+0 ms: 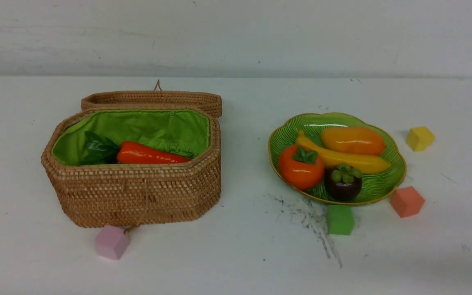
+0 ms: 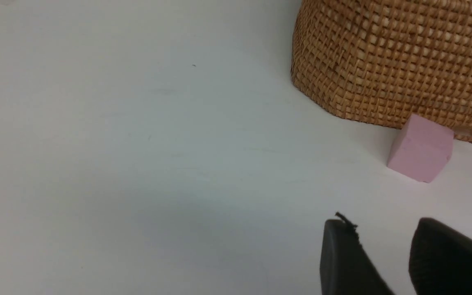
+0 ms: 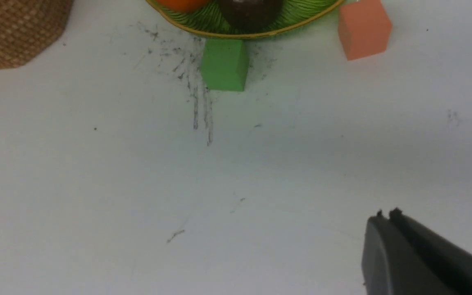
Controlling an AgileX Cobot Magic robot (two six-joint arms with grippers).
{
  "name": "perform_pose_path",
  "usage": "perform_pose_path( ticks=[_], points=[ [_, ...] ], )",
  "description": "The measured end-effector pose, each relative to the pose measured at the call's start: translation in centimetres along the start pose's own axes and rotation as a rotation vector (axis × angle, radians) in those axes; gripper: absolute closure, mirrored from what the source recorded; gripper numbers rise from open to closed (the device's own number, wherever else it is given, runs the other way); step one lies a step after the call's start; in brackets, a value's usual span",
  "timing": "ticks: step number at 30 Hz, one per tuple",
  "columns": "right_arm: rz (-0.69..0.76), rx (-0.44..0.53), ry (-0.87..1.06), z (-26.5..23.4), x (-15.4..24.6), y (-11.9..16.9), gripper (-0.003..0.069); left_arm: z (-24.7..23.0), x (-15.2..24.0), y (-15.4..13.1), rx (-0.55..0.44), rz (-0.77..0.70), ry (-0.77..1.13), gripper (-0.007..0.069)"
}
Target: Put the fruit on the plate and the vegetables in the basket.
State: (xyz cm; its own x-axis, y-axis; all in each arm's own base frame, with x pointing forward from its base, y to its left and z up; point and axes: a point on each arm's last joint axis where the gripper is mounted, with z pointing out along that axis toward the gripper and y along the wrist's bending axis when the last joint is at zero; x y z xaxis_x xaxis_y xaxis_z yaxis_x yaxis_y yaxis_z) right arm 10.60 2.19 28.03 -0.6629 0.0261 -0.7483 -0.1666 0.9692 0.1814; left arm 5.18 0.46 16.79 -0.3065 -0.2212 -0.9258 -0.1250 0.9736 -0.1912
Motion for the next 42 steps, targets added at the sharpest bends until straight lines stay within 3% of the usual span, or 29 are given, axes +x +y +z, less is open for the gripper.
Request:
perform_pose_path(
  ticks=[14, 23, 30, 42],
  points=[
    [-0.034, -0.023, 0.091, -0.9, 1.4, 0.4, 0.0664, 0.0, 0.0, 0.0, 0.000, 0.000, 0.000, 0.0386],
    [-0.038, 0.218, -0.209, -3.9, 2.8, -1.1, 0.0660, 0.0, 0.0, 0.0, 0.000, 0.000, 0.000, 0.0386],
    [-0.050, 0.241, -0.369, -1.4, 8.1, -2.2, 0.0655, 0.0, 0.0, 0.0, 0.000, 0.000, 0.000, 0.0386],
    [-0.055, 0.244, -0.409, 2.3, 11.5, -3.2, 0.0646, 0.0, 0.0, 0.0, 0.001, 0.000, -0.002, 0.0386]
  ],
)
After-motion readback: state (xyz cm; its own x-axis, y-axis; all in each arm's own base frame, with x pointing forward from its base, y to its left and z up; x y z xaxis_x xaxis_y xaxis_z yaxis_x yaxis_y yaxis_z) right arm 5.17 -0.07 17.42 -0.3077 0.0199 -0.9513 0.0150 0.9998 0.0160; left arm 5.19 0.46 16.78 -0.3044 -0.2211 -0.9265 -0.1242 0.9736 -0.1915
